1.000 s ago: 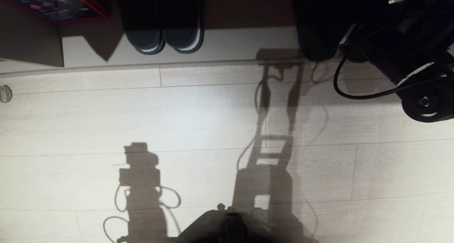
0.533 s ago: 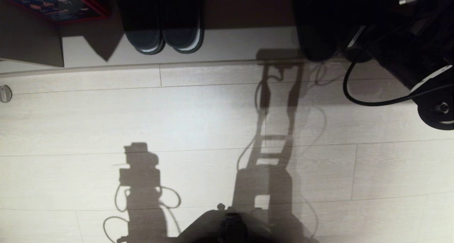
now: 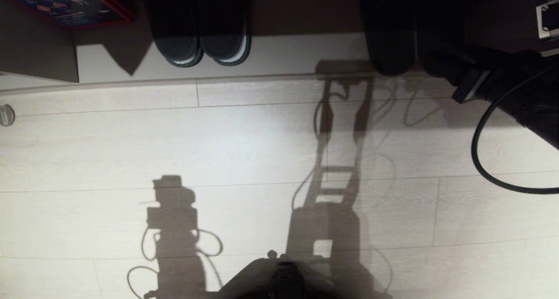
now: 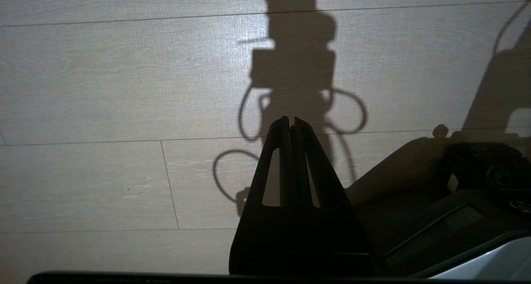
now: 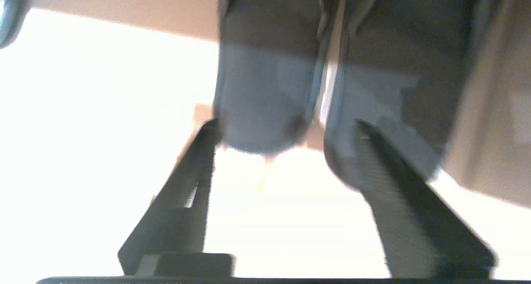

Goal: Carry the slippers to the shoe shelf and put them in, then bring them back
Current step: Pick up the slippers in the shoe cabinet

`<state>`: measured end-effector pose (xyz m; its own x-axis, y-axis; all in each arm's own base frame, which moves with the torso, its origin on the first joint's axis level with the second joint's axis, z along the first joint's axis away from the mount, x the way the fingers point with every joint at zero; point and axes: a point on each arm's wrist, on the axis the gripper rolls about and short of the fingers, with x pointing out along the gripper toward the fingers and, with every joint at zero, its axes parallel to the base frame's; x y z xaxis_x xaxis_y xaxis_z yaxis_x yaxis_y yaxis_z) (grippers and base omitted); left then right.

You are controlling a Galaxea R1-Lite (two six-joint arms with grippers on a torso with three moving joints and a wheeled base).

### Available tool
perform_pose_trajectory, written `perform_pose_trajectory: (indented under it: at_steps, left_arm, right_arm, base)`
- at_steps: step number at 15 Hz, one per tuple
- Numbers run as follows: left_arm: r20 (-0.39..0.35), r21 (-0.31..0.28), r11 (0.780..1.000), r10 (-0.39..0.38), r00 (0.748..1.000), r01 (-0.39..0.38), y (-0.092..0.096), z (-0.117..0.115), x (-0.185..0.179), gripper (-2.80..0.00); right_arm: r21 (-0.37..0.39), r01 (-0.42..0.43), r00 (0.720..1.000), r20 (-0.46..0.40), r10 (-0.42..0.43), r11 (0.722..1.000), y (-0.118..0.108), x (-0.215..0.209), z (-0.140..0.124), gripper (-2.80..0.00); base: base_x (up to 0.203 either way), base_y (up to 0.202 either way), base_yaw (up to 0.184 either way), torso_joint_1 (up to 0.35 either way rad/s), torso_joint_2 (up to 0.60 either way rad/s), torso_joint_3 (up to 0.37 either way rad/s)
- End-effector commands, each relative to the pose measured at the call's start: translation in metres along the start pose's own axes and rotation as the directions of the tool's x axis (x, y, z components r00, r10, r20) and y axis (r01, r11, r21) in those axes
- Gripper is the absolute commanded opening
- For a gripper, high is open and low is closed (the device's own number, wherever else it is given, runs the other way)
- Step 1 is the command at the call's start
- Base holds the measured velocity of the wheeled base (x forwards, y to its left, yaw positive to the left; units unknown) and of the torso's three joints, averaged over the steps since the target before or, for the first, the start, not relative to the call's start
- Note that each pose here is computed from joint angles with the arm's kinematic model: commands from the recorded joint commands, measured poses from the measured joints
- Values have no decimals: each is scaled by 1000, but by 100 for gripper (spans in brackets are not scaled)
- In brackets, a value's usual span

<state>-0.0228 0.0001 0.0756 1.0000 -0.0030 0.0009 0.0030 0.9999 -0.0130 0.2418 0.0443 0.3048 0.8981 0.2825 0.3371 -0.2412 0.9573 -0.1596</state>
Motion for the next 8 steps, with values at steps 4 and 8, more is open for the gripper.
perform_pose_trajectory:
  at_steps: [4, 8]
  left_arm:
    - [-2, -1, 1000, 0, 1000, 0, 0, -1, 0, -280]
    - [-1, 1, 1000, 0, 1000, 0, 0, 0, 0, -280]
  right_arm:
    - [-44, 6, 1000, 23, -5, 999, 3, -45, 18, -280]
    - [-67, 46, 993, 110, -39, 997, 8, -134, 51, -280]
  base:
    - [0, 0, 0, 0, 0, 0]
    - [0, 0, 0, 0, 0, 0]
